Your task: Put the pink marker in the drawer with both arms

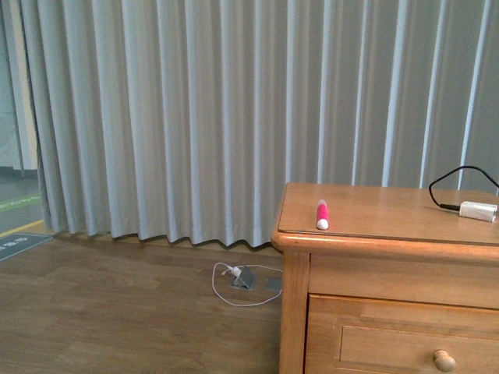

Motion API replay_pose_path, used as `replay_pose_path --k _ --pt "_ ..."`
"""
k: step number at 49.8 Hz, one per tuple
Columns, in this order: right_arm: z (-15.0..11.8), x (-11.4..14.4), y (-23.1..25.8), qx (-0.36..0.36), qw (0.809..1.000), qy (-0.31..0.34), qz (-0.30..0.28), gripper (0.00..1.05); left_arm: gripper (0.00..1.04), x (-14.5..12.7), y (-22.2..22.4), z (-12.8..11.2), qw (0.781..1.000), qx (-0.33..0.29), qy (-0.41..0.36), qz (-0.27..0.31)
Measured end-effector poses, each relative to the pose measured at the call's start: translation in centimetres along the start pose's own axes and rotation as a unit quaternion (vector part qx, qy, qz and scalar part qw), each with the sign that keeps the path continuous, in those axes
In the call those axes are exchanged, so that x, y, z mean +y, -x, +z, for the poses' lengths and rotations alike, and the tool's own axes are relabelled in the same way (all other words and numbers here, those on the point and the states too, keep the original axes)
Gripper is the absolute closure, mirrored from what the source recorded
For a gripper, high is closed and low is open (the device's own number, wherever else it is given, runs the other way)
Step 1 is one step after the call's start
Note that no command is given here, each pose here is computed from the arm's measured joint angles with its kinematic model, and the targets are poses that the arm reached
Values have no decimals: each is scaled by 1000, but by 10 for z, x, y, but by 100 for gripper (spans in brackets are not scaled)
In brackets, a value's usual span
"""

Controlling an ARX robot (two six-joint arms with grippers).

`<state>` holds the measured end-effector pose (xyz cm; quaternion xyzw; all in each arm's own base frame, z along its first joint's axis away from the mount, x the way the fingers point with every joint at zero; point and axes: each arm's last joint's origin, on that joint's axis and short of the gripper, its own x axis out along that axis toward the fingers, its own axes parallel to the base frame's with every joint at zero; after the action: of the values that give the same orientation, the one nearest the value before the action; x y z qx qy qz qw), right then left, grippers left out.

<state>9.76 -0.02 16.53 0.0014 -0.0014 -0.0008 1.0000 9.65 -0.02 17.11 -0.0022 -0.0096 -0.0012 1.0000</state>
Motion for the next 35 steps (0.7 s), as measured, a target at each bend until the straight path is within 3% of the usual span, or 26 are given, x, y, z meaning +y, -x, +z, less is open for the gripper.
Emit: replay_pose_path --k 35 --pt "0 0 0 0 1000 0 0 8 6 0 0 0 1000 0 0 0"
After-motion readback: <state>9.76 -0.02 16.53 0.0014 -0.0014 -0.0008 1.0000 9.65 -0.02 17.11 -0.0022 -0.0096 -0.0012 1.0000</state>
